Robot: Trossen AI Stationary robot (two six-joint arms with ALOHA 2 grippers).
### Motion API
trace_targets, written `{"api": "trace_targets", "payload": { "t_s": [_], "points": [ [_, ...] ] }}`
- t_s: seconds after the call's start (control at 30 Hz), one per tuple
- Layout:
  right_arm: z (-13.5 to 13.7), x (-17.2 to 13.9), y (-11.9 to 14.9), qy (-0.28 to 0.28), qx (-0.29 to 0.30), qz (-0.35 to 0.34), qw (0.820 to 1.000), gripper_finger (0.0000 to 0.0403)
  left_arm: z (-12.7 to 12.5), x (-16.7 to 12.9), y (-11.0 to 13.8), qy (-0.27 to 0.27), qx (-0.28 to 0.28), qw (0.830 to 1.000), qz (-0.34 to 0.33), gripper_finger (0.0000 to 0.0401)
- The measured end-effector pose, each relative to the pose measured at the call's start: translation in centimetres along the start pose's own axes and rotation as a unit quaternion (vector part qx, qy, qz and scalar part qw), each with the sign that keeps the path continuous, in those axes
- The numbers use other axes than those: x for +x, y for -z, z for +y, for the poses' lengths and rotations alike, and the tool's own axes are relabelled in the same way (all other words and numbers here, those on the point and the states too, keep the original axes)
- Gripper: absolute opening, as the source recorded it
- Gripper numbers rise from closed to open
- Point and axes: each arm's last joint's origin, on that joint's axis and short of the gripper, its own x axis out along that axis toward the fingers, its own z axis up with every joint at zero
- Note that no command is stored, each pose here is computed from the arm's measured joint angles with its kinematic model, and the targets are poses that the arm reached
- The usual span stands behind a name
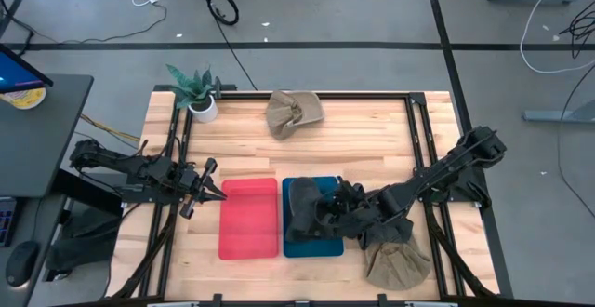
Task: Pick & Place hat
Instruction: Put the top black cap into the blue bin
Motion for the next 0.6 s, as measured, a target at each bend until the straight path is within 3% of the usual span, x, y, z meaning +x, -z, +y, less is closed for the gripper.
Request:
{"api": "trace_targets", "payload": {
  "t_s": [0.33, 0.6],
  "points": [
    [-1.2, 5.1, 1.8, 0.063, 0.005, 0.05, 0.997, 0.0, 0.0, 0.0, 0.0, 0.0, 0.0, 1.0, 0.0, 0.0034],
    [-1.7, 6.1, 2.7, 0.089, -0.015, 0.062, 0.994, 0.0, 0.0, 0.0, 0.0, 0.0, 0.0, 1.0, 0.0, 0.0034]
  ]
}}
